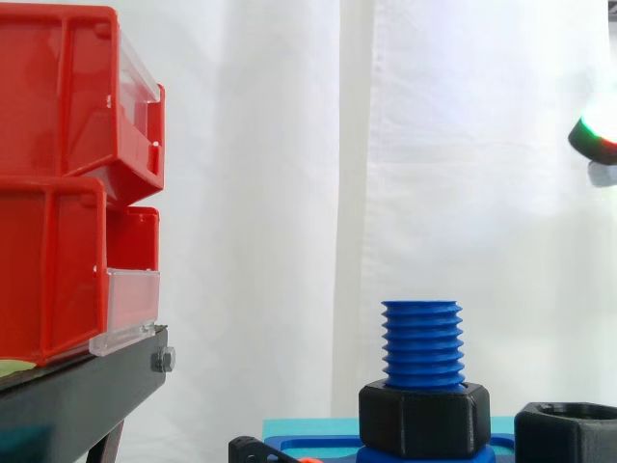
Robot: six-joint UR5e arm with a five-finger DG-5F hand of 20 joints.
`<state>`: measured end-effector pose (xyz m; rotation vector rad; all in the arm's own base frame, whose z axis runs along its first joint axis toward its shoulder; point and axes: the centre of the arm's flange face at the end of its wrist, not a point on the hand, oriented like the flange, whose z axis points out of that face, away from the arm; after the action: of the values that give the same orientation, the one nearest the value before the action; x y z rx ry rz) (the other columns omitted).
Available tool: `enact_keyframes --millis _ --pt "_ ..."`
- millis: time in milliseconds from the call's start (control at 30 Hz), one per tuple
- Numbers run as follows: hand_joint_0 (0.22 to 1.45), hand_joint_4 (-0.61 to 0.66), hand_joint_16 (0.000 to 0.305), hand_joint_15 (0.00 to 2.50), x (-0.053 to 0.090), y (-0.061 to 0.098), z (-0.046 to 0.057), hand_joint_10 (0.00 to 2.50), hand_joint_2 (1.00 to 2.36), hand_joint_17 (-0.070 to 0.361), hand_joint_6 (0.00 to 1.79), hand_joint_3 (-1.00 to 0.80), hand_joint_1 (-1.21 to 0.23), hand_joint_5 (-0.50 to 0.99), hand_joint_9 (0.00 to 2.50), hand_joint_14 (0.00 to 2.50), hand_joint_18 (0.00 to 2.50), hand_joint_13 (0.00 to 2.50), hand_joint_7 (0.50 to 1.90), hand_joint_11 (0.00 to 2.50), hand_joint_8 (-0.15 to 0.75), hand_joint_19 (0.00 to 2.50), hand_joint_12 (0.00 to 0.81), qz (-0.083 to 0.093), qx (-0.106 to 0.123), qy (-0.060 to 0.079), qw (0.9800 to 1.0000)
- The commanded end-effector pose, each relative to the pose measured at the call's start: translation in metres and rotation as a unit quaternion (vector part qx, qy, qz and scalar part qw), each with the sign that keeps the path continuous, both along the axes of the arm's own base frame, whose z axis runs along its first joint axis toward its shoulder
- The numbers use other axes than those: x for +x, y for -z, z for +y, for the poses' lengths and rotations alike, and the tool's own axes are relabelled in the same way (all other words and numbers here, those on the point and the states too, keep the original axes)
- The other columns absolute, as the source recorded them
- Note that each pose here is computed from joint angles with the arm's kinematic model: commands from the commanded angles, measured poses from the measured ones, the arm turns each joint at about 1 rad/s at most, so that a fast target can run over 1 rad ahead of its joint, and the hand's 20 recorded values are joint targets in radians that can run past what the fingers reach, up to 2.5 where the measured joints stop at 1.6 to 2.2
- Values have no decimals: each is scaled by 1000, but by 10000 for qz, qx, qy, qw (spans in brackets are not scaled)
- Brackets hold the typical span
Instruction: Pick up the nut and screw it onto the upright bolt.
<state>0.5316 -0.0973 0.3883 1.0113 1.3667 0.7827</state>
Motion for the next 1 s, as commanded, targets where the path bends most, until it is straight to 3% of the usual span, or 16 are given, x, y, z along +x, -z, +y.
enact_keyframes --millis 0,200,300,367,433,567,700,800,900,967 --pt "529 172 36 0 6 0 6 0 1000 80 502 -500 -856 -273 312 0 275 387 675 0 237 0 315 -26 -616 183 9979" --pt "502 178 37 0 7 0 14 0 1000 83 501 -500 -789 -274 307 0 253 379 671 0 247 0 321 53 -1163 319 9927" --pt "496 181 37 0 10 2 20 0 1000 84 501 -500 -752 -273 310 0 244 377 669 0 252 0 322 64 -1429 400 9889" --pt "495 183 37 0 14 9 24 0 1000 84 501 -500 -740 -273 311 0 243 377 665 0 254 0 323 180 -1644 483 9850" --pt "494 183 37 0 16 11 28 0 1000 84 501 -500 -736 -273 311 0 242 377 667 0 257 0 325 177 -1709 528 9837" --pt "493 183 38 0 20 9 39 0 1000 85 501 -500 -727 -273 314 0 240 377 665 0 257 0 326 65 -1704 554 9838" --pt "493 184 38 0 24 14 51 0 1000 85 501 -500 -724 -273 318 0 240 379 667 0 260 0 327 55 -1786 570 9823" --pt "493 184 38 0 29 21 59 0 1000 85 501 -500 -722 -273 323 0 241 380 665 0 262 0 329 76 -1827 604 9813" --pt "489 185 39 0 36 39 71 0 1000 87 501 -500 -719 -273 318 0 234 375 665 0 263 0 331 233 -1904 644 9793" --pt "489 184 39 0 37 41 74 0 1000 88 501 -500 -720 -273 312 0 226 365 665 0 263 0 333 250 -1917 695 9787"
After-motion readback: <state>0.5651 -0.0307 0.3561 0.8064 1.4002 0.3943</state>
